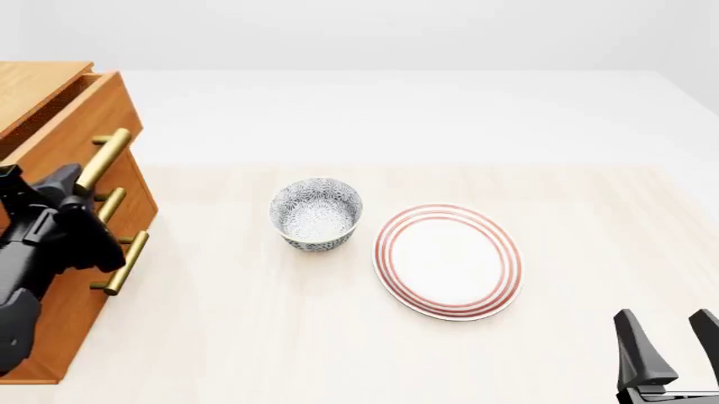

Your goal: Open the top drawer of the cabinet.

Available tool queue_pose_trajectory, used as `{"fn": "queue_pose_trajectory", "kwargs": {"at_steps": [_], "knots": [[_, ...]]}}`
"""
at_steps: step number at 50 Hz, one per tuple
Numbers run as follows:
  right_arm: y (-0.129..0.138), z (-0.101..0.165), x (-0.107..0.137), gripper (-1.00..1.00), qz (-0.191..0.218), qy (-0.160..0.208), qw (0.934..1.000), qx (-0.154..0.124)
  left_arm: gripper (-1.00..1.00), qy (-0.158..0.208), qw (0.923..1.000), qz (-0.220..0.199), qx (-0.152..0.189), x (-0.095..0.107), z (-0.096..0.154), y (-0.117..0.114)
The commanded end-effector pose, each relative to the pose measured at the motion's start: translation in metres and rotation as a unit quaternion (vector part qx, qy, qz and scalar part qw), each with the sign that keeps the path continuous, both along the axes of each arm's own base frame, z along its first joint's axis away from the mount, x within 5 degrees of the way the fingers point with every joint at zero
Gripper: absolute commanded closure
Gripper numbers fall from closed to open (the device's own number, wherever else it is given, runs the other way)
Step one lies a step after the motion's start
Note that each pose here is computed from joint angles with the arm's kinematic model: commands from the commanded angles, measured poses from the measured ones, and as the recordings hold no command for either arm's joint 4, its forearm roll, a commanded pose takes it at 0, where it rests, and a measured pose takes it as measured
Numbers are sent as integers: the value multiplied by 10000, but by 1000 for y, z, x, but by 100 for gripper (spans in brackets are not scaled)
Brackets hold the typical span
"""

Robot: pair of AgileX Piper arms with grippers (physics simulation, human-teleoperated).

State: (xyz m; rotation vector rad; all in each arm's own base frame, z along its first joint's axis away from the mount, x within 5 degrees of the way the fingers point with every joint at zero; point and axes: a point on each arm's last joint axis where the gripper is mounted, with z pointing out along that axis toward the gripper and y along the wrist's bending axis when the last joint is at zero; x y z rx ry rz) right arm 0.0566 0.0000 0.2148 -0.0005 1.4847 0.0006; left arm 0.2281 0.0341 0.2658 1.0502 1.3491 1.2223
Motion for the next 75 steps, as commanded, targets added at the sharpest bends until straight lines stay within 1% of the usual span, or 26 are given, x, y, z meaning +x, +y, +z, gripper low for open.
{"fn": "queue_pose_trajectory", "kwargs": {"at_steps": [1, 21, 24, 32, 53, 75], "knots": [[0, 0, 0, -100, -1, 0, 10000, 0, 100, 259, 9989, -353, -186, 10, -10, -20], [0, 0, 0, -100, -1, 0, 10000, 1, 100, 272, 9971, -695, -141, 19, -11, -36], [0, 0, 0, -100, 0, 0, 10000, -1, 100, 261, 9966, -762, -147, 19, -7, -39], [0, 0, 0, -100, -1, 1, 10000, 0, 100, 239, 9959, -862, -108, 18, -9, -44], [0, 0, 0, -100, -2, -1, 10000, 0, 100, 218, 9951, -960, -65, 7, -15, -48], [0, 0, 0, -100, -1, 0, 10000, 0, 100, 91, 9941, -1077, -31, -9, -9, -53]]}}
